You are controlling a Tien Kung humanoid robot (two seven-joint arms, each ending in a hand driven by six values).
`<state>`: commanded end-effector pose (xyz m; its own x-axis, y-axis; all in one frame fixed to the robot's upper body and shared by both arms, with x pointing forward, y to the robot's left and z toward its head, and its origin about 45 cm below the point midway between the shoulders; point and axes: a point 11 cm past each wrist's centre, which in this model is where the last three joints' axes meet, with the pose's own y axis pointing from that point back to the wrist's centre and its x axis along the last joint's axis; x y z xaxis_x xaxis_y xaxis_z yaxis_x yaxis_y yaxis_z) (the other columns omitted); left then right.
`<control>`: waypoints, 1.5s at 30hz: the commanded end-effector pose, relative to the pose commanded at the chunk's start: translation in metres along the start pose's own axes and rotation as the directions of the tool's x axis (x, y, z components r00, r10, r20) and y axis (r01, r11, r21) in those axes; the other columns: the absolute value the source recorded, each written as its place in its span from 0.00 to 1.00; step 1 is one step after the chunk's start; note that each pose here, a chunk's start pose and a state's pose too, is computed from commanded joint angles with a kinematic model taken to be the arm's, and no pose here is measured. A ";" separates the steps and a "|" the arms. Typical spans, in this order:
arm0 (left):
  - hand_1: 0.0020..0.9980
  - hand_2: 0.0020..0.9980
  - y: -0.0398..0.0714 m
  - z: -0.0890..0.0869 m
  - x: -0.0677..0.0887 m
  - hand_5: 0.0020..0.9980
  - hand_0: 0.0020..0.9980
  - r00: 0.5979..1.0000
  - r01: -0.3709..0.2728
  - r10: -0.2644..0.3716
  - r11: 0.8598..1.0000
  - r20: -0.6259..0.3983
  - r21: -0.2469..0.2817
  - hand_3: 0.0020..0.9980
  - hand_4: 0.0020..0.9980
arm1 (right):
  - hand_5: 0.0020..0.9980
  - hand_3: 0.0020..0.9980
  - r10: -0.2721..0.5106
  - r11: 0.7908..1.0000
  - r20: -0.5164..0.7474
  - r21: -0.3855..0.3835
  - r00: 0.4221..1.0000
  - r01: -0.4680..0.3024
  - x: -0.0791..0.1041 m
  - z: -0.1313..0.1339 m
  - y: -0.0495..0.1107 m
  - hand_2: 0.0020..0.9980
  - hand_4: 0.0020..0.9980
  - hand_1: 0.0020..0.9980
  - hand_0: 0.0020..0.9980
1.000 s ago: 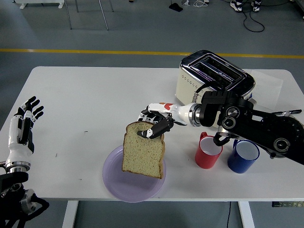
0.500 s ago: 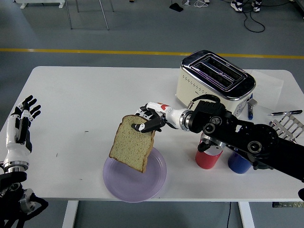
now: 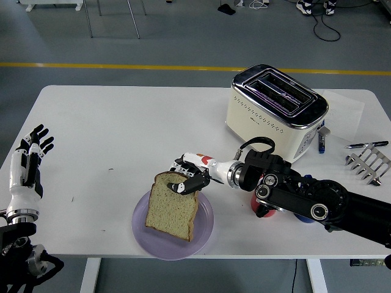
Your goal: Push plate across desktop,pick up the break from the machine,place the break in the plate
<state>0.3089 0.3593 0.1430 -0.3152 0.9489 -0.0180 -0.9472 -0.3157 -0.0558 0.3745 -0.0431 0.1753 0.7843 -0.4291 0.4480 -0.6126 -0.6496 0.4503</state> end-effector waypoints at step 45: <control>0.80 0.86 0.004 -0.003 -0.003 0.83 0.78 1.000 0.008 -0.008 1.000 -0.015 0.006 0.82 0.46 | 0.32 0.93 0.175 0.984 -0.440 0.121 0.881 -0.135 0.004 0.040 -0.015 0.86 0.70 0.82 0.87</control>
<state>0.3064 0.3549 0.1399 -0.3067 0.9512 -0.0327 -0.9500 -0.3081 -0.0504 0.3907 -0.0607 0.1392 0.5409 -0.2154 0.8131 -0.6965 -0.6567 0.2893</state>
